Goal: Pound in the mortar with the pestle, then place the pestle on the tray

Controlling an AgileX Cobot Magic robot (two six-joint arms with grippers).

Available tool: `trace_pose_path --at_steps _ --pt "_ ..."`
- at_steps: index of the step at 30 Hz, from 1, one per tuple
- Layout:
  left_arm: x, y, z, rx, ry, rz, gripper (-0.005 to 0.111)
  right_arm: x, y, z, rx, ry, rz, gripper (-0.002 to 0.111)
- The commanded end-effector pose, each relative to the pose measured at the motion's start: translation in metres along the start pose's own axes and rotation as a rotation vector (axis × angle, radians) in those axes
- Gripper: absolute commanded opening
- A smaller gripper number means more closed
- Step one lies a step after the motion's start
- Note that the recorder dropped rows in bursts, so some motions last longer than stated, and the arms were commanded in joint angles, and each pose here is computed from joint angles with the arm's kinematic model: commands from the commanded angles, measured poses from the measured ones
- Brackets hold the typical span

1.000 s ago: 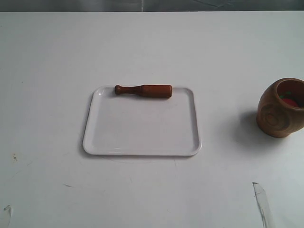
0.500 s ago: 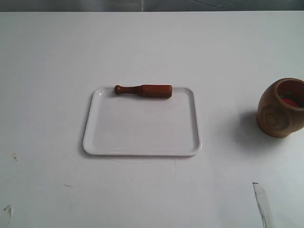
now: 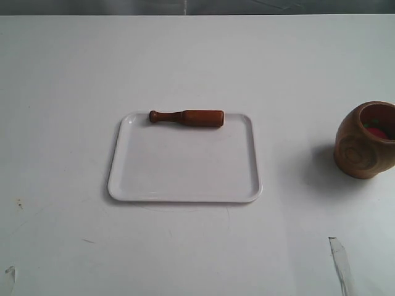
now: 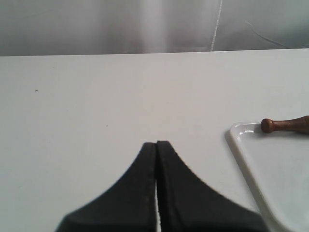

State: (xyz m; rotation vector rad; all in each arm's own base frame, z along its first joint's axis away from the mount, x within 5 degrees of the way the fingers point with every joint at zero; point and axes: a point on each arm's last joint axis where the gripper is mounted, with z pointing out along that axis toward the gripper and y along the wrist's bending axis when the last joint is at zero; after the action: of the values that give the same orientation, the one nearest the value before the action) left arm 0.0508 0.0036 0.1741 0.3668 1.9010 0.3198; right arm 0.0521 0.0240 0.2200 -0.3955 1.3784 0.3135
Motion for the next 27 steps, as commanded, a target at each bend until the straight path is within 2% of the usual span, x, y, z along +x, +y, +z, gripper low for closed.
trace_pose_path --at_steps 1,5,10,12,15,17,19,27 --pt "0.0 -0.001 0.0 0.008 -0.007 -0.012 0.0 0.002 0.0 0.0 -0.003 0.009 0.113 0.0" --pt "0.0 -0.001 0.0 0.008 -0.007 -0.012 0.0 0.003 0.0 0.0 0.008 0.021 0.29 0.0" --pt "0.0 -0.001 0.0 0.008 -0.007 -0.012 0.0 0.003 -0.001 -0.001 0.018 0.02 0.336 0.0" --pt "0.0 -0.001 0.0 0.008 -0.007 -0.012 0.0 0.003 0.001 -0.001 -0.006 0.025 0.231 0.0" --pt "0.0 -0.001 0.0 0.008 -0.007 -0.012 0.0 0.012 0.011 -0.002 -0.128 0.115 -0.162 0.0" --pt "0.0 -0.001 0.0 0.008 -0.007 -0.012 0.0 0.027 0.016 -0.006 -0.225 0.252 -0.342 0.0" --pt "0.0 -0.001 0.0 0.008 -0.007 -0.012 0.0 0.037 0.019 -0.01 -0.296 0.363 -0.367 0.0" --pt "0.0 -0.001 0.0 0.008 -0.007 -0.012 0.0 0.034 0.019 -0.009 -0.29 0.334 -0.348 0.0"
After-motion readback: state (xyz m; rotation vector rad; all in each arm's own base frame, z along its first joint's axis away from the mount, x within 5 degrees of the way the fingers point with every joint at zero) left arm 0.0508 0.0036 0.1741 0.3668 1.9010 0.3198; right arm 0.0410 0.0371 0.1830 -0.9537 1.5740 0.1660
